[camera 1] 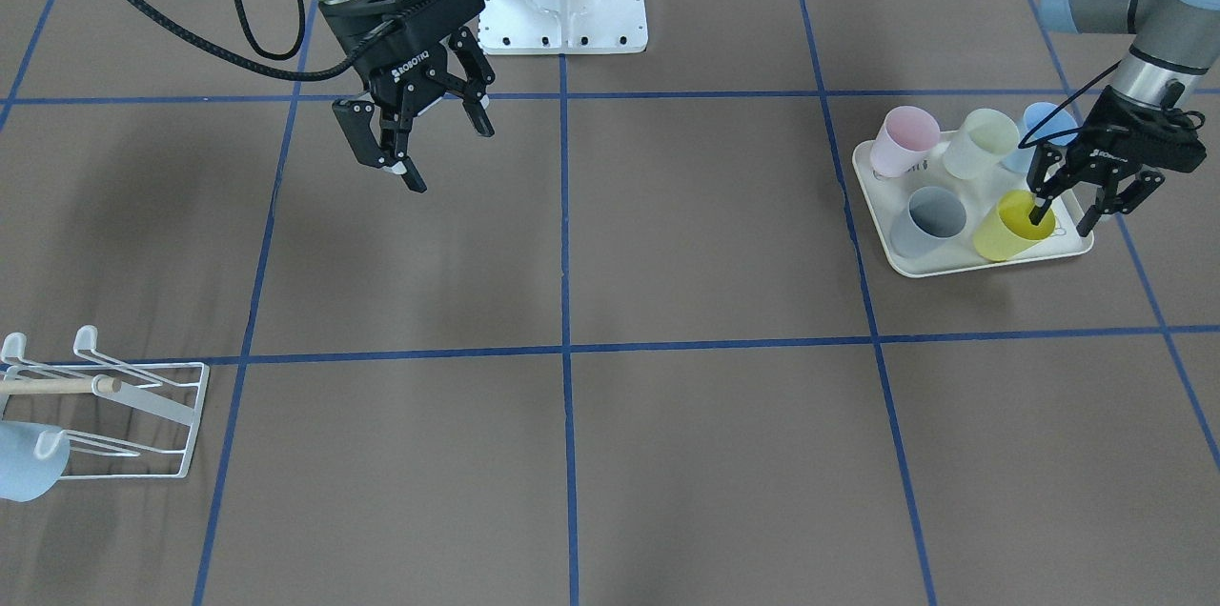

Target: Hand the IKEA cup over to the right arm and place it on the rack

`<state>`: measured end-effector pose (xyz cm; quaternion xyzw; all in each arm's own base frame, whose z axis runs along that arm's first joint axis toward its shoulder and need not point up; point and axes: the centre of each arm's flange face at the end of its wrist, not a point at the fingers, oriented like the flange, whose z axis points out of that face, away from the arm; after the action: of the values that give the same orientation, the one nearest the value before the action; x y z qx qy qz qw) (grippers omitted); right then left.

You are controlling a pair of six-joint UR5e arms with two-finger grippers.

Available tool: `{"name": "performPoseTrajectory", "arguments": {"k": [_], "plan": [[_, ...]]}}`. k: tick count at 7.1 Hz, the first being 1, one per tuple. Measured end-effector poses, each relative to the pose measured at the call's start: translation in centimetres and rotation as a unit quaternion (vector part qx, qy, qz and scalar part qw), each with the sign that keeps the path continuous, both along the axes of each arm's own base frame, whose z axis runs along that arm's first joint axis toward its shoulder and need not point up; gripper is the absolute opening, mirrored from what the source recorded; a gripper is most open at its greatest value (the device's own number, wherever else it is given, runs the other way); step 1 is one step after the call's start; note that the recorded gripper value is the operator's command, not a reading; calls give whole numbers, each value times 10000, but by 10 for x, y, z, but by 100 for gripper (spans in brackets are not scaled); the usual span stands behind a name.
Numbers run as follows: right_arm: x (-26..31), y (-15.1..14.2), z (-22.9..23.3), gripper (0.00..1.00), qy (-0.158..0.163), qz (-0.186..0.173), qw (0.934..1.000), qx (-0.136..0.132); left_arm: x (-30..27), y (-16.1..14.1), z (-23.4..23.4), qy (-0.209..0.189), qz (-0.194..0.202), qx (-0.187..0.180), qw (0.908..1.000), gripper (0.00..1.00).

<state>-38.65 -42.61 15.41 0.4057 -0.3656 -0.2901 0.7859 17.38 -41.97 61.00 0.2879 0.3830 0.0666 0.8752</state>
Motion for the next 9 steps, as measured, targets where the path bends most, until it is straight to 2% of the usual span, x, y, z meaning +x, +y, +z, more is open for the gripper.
{"name": "performPoseTrajectory", "arguments": {"k": [1,4,6,7,8,9], "plan": [[-1,1,0,99,9,-15,10000,8,1,-2,1,6,8,-1,10000,0],[-10,6,0,99,29,-72,10000,33,2,-3,-3,23,73,71,9999,0],[-24,15,0,99,78,10,9999,113,-14,-6,-20,90,234,329,9991,0],[-33,22,-1,99,59,78,9997,215,-33,-9,-44,310,246,434,9983,0],[-47,26,1,99,-76,112,9992,364,-47,-6,-83,716,246,469,9960,0],[-63,28,6,99,-321,108,9980,535,-54,-1,-129,1289,141,314,9911,0]]}}
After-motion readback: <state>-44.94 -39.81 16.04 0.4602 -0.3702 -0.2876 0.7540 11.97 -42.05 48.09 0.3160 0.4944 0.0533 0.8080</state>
